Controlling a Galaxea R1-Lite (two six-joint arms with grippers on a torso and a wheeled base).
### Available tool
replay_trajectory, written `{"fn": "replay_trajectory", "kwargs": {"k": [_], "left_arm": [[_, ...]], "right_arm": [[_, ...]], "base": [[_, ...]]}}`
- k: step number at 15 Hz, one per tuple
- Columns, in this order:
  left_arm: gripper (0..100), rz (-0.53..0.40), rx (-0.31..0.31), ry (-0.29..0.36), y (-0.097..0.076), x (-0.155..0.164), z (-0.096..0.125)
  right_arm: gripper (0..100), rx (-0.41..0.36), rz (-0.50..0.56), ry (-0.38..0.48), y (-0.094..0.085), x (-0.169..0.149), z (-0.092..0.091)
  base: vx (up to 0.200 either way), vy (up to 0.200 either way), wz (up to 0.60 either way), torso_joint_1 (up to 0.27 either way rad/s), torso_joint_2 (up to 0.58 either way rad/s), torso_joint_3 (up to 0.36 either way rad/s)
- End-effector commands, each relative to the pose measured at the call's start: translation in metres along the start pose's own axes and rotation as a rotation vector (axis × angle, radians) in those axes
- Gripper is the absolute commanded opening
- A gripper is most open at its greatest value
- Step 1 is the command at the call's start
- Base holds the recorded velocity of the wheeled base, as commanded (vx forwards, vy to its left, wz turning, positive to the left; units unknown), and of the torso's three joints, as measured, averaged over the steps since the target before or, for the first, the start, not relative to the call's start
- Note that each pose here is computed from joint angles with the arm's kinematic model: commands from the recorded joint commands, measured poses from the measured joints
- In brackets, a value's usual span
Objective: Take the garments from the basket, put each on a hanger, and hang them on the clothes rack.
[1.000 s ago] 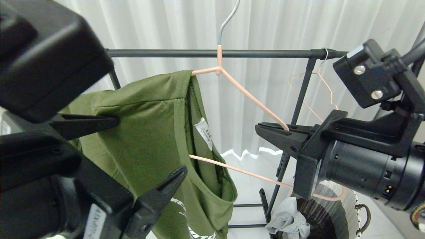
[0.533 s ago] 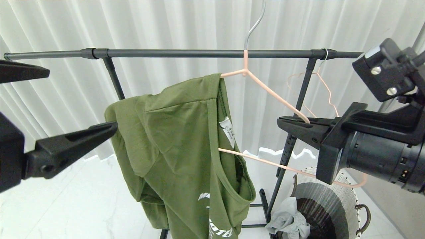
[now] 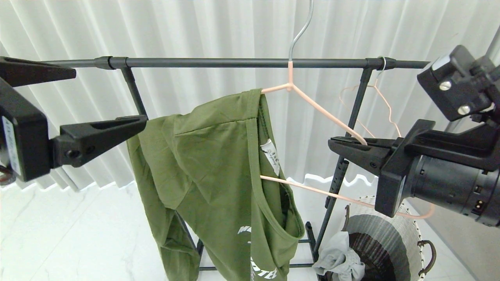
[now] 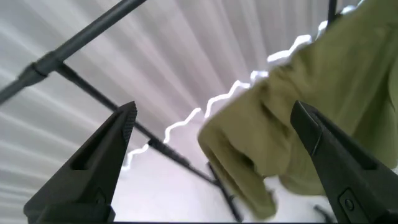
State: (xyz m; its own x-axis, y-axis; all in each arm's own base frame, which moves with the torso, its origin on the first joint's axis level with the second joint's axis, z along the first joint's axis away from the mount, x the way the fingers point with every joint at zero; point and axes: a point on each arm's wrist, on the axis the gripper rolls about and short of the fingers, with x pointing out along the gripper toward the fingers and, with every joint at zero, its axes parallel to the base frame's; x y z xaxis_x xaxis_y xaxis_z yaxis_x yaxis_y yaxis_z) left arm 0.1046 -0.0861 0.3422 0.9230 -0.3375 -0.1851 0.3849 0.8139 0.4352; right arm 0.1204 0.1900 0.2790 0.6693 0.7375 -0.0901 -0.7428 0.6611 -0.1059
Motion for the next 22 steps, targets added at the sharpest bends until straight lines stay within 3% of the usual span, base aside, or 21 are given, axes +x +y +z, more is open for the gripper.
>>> {"fn": "replay_trajectory", "kwargs": {"k": [1, 5, 9, 11, 15, 17, 22], "left_arm": [[100, 0.006, -0.048, -0.075, 0.025, 0.007, -0.015], [100, -0.322, 0.113, -0.186, 0.013, 0.012, -0.028], [100, -0.435, 0.173, -0.211, -0.001, 0.027, -0.024], [100, -0.446, 0.183, -0.184, -0.008, 0.035, -0.025], [100, -0.354, 0.215, -0.105, -0.013, 0.057, -0.025], [100, -0.308, 0.216, -0.116, -0.014, 0.067, -0.022], [100, -0.331, 0.222, -0.144, -0.022, 0.072, -0.019]], "right_arm": [[0, 0.000, 0.009, -0.001, 0.000, 0.000, 0.000], [0, -0.001, 0.026, 0.004, 0.001, 0.004, -0.001], [0, -0.023, 0.039, 0.019, 0.005, 0.011, -0.004], [0, -0.025, 0.052, 0.019, 0.009, 0.012, -0.003], [0, -0.027, 0.076, 0.014, 0.016, 0.014, -0.002], [0, -0.030, 0.096, 0.015, 0.021, 0.014, -0.002], [0, -0.035, 0.122, 0.012, 0.028, 0.012, -0.001]], "base": [[0.000, 0.000, 0.00, 0.000, 0.00, 0.000], [0.000, 0.000, 0.00, 0.000, 0.00, 0.000], [0.000, 0.000, 0.00, 0.000, 0.00, 0.000], [0.000, 0.000, 0.00, 0.000, 0.00, 0.000], [0.000, 0.000, 0.00, 0.000, 0.00, 0.000], [0.000, 0.000, 0.00, 0.000, 0.00, 0.000], [0.000, 0.000, 0.00, 0.000, 0.00, 0.000]]}}
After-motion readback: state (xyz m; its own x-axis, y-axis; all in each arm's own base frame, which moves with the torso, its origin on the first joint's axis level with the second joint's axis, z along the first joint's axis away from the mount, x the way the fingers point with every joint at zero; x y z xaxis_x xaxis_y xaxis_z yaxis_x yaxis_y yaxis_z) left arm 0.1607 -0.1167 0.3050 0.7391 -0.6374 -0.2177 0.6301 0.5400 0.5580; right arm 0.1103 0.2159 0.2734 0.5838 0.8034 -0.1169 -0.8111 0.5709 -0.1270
